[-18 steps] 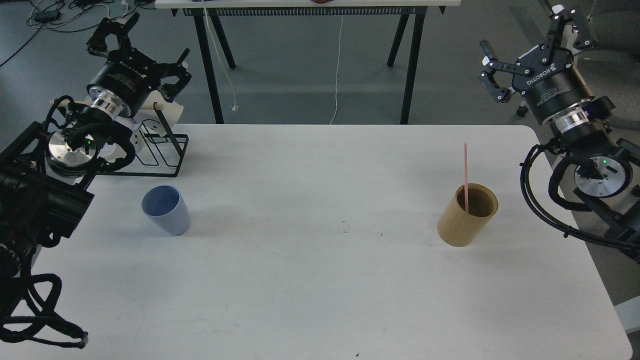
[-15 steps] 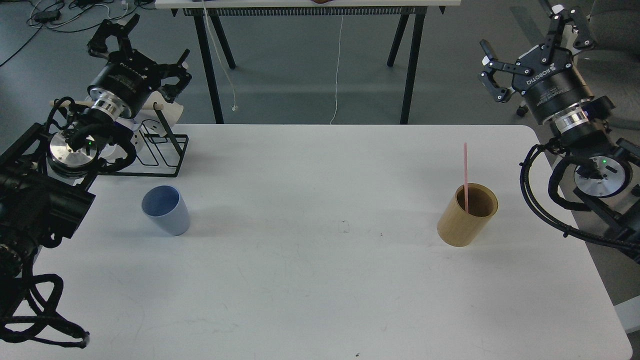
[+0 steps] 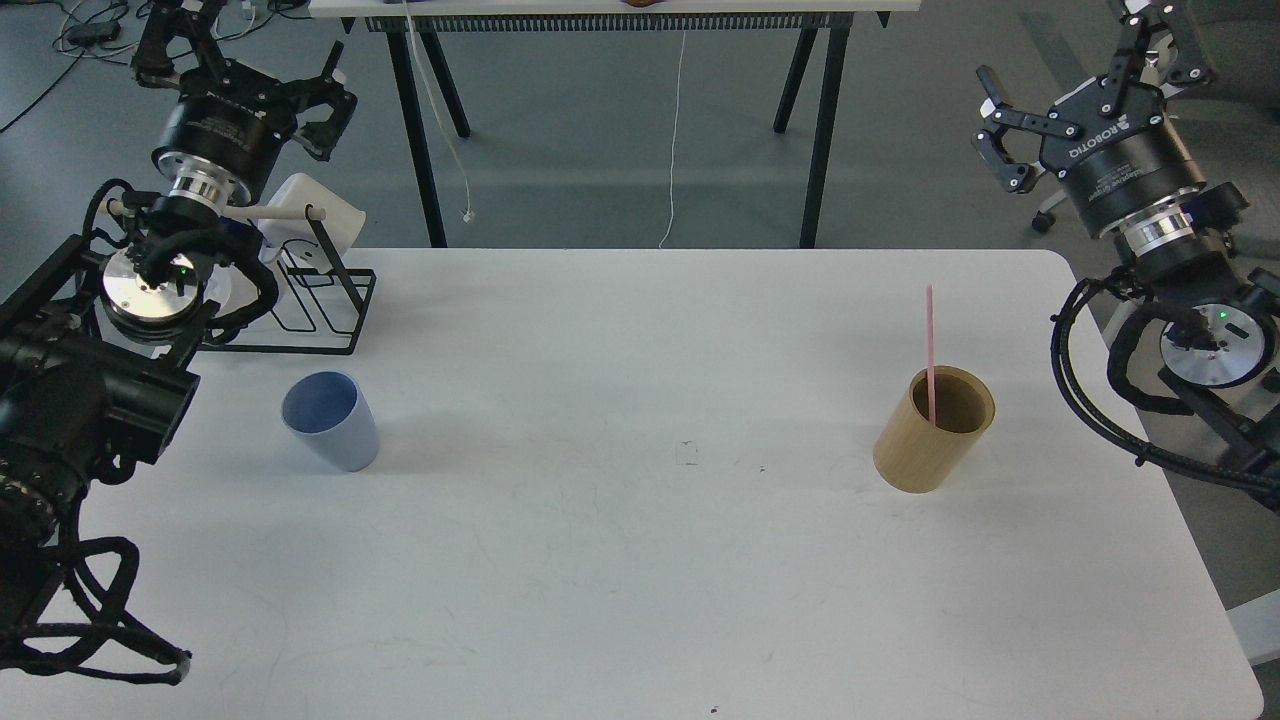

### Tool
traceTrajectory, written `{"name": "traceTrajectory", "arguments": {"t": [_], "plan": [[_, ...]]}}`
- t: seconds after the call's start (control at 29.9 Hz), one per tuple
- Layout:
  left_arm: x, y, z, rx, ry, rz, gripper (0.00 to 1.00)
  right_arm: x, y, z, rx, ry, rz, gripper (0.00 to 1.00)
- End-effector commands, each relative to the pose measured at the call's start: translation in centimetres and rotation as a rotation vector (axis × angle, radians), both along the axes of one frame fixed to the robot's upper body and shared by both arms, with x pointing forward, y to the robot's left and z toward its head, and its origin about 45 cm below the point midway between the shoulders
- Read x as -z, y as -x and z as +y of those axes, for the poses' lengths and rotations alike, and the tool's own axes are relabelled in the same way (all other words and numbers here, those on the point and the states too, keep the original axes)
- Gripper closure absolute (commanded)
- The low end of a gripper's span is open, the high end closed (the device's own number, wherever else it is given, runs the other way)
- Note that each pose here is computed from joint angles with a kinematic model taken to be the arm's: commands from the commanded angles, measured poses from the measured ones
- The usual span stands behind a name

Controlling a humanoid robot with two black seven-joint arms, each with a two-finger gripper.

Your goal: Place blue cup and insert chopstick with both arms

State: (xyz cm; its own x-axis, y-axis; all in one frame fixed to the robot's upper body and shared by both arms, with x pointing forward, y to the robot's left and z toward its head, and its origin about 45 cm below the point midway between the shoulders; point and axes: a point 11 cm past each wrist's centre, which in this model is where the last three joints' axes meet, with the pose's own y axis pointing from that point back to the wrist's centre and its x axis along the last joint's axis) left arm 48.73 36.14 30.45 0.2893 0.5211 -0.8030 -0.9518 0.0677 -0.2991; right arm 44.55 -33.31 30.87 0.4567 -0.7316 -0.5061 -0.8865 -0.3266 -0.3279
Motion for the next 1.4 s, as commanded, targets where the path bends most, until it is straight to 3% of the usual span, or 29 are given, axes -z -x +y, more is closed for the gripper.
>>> {"name": "traceTrajectory", "arguments": {"t": [0.0, 0.23, 0.43, 0.67, 0.8, 1.04, 1.17, 1.37], "plan": [[-0.9, 0.0, 1.3, -0.053, -0.005, -0.031, 0.00, -0.4, 0.0, 0.0, -0.001, -0.002, -0.008, 0.01], [-5.0, -0.5, -2.3, 0.058, -0.040, -0.124, 0.00, -0.6, 0.0, -0.5, 0.010, -0.004, -0.013, 0.01], [-9.7, 0.3, -6.0, 0.169, -0.377, -0.269, 0.00, -0.5, 0.1, -0.9, 0.019, 0.000, -0.010, 0.01], [-13.9, 4.5, -7.5, 0.304, -0.879, -0.464, 0.00, -1.0, 0.3, -2.6, 0.047, 0.028, -0.014, 0.01], [-13.5, 8.9, -7.3, 0.434, -1.271, -0.533, 0.00, -1.5, 0.4, -3.5, 0.065, 0.039, -0.023, 0.01], [-10.4, 14.7, -3.2, 0.573, -1.766, -0.497, 0.06, -2.5, 0.5, -4.6, 0.088, 0.039, -0.043, 0.01], [-10.2, 15.6, -1.2, 0.566, -1.833, -0.444, 0.04, -2.4, 0.5, -4.8, 0.093, 0.043, -0.042, 0.01], [-4.8, 16.5, 1.1, 0.735, -2.095, -0.374, 0.00, -2.3, 0.6, -4.9, 0.095, 0.045, -0.039, 0.01]]}}
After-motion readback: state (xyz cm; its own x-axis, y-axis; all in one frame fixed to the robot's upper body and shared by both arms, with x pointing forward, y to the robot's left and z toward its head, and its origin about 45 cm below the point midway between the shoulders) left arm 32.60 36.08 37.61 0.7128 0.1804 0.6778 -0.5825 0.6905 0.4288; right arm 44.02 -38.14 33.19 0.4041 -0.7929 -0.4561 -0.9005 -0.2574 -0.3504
